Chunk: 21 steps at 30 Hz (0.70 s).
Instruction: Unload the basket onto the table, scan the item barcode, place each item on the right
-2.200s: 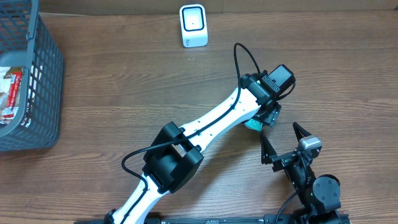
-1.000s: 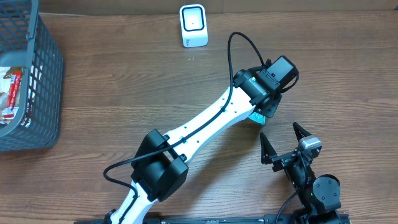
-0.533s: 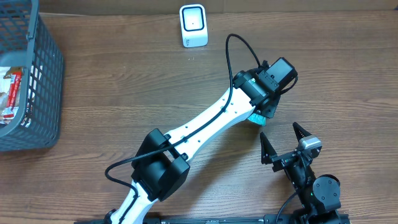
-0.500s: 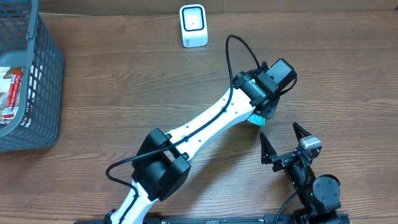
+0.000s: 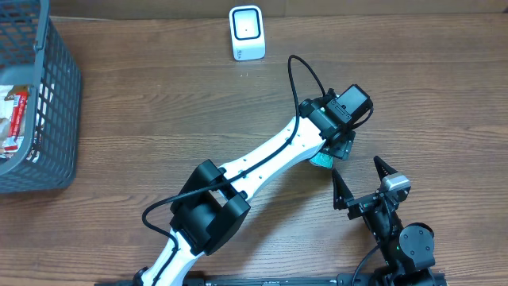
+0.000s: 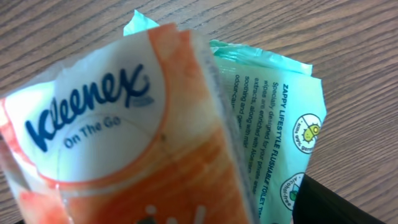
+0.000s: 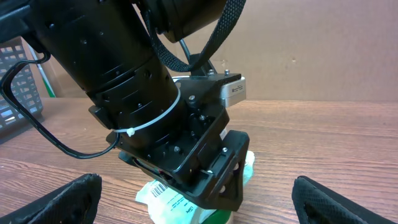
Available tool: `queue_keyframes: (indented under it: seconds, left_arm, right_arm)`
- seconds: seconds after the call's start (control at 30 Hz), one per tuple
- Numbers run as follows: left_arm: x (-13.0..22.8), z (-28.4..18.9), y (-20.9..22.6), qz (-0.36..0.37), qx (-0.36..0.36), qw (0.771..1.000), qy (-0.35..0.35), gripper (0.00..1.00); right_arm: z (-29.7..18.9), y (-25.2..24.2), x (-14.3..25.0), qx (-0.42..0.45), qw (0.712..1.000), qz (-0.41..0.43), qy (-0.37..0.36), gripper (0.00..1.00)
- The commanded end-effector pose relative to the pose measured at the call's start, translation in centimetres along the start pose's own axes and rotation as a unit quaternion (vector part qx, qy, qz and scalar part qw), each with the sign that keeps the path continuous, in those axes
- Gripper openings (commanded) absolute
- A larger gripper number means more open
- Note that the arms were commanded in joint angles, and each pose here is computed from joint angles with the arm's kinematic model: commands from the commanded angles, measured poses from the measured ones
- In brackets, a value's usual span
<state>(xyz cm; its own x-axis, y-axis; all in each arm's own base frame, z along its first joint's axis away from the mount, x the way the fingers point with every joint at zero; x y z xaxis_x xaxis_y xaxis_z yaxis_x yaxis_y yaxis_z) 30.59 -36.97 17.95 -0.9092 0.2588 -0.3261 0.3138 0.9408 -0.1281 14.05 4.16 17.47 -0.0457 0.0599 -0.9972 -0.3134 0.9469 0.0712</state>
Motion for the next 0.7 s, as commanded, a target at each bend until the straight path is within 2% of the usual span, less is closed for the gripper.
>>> queue_keyframes:
  seconds: [0.0, 0.17, 0.3, 0.53, 0.67]
  left_arm:
    - [-0.02, -0.60, -0.60, 0.002, 0.003, 1.000, -0.010, 0.80]
    - [-0.26, -0.61, -0.63, 0.021, 0.005, 1.000, -0.018, 0.73]
    - [-0.39, -0.65, -0.49, 0.029, -0.005, 0.999, -0.026, 0.72]
    - [-0.51, -0.80, -0.56, 0.042, -0.004, 0.999, -0.028, 0.80]
    - [-0.67, -0.90, -0.45, 0.043, -0.014, 0.998, -0.036, 0.70]
  right_arm:
    - [0.00, -0.05, 0.23, 0.001, 1.000, 0.002, -0.002, 1.00]
    - [0.00, -0.05, 0.23, 0.001, 1.000, 0.002, -0.002, 1.00]
    - [0.00, -0.05, 0.23, 0.001, 1.000, 0.002, -0.002, 1.00]
    - [0.00, -0.05, 0.23, 0.001, 1.000, 0.002, -0.002, 1.00]
    - [0.00, -0.05, 0.23, 0.001, 1.000, 0.002, -0.002, 1.00]
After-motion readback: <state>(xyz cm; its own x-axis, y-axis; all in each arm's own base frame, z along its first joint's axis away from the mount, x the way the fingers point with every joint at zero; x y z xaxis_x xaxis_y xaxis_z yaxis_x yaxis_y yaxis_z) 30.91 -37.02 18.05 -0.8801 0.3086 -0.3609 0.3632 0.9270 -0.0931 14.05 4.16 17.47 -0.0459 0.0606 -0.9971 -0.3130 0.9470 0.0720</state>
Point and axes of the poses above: each gripper's point midway between its finger pads, its own z axis out along the fingers, its own y axis along the line the jaws close on, x = y × z, the point moved 10 cm from there along -z, back along the fingers, and after that the axes turned 3 degrees about -z, right-handed, at the moved point
